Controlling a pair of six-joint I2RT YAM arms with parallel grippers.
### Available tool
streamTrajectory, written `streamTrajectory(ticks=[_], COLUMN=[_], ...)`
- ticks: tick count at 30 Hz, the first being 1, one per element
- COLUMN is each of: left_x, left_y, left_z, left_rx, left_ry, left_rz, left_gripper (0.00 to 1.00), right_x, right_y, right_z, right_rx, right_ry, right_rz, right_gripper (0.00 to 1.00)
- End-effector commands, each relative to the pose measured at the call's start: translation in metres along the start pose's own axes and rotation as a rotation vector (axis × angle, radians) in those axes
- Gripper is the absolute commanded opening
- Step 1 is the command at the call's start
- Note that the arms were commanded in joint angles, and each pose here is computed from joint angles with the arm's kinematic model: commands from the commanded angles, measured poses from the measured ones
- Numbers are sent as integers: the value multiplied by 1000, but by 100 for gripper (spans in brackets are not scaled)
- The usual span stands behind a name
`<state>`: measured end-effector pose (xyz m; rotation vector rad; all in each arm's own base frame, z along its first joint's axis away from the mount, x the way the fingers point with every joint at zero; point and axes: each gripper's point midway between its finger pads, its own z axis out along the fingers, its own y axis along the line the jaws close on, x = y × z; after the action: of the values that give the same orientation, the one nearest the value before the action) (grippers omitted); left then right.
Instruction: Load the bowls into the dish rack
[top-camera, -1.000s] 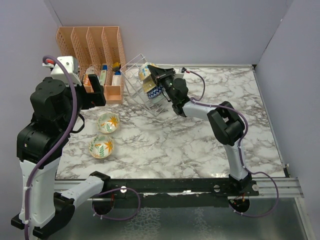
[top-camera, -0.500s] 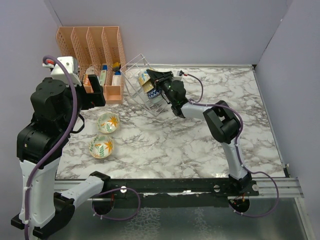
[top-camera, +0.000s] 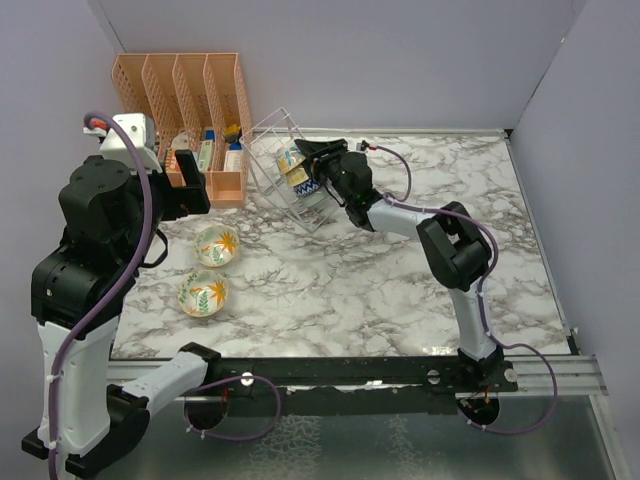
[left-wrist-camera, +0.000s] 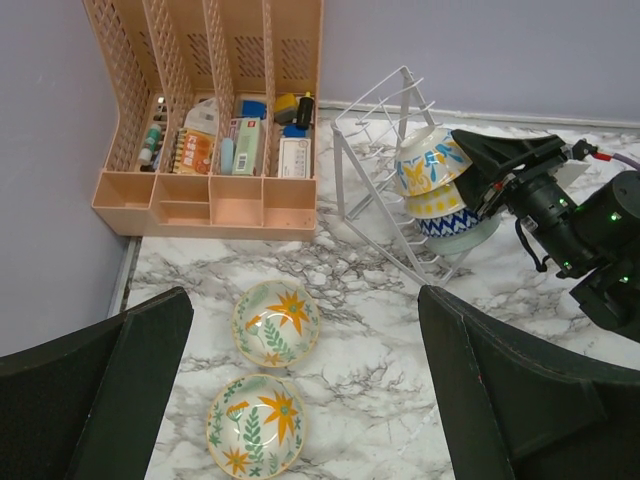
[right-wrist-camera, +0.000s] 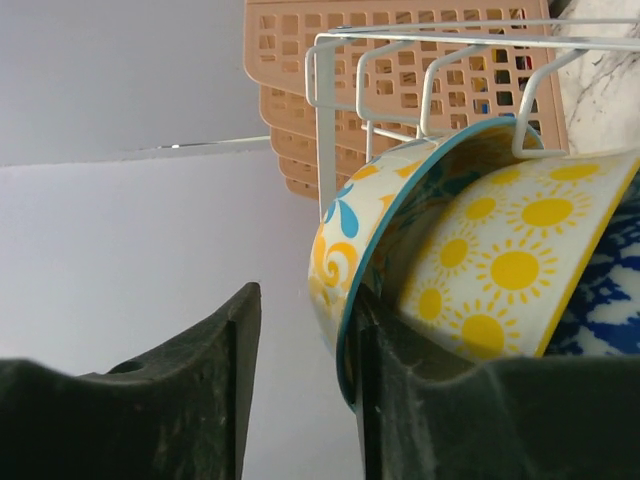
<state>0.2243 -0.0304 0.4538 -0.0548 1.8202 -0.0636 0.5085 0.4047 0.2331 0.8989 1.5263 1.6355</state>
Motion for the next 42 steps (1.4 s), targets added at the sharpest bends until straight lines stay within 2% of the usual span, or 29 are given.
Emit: streamTrajectory(ticks=[1, 6, 21, 26, 34, 39, 42], left_x=[-13, -16, -14, -15, -23, -39, -51], left_y=[2, 0, -3, -3, -2, 7, 9], left_z=[-11, -11, -8, -9, -11, -19, -24], left_rx=[3, 14, 24, 24, 18, -23, -29], left_ry=[-44, -50, -44, -46, -68, -112, -148], left_rz=[-18, -24, -33, -39, -55, -78, -87], left_gripper=[99, 99, 99, 99, 99, 99, 99], right_x=[-3, -10, -15, -7, 50, 123, 175], right_y=[25, 28, 14, 29, 57, 67, 50], right_z=[-7, -11, -46, -62, -91, -112, -120], right_rx=[37, 66, 239, 260, 259, 205, 211], right_ry=[1, -16, -21, 43, 250, 388, 540], right_rz=[12, 2, 9, -117, -422, -592, -704], right_gripper=[41, 45, 46, 47, 48, 50, 53])
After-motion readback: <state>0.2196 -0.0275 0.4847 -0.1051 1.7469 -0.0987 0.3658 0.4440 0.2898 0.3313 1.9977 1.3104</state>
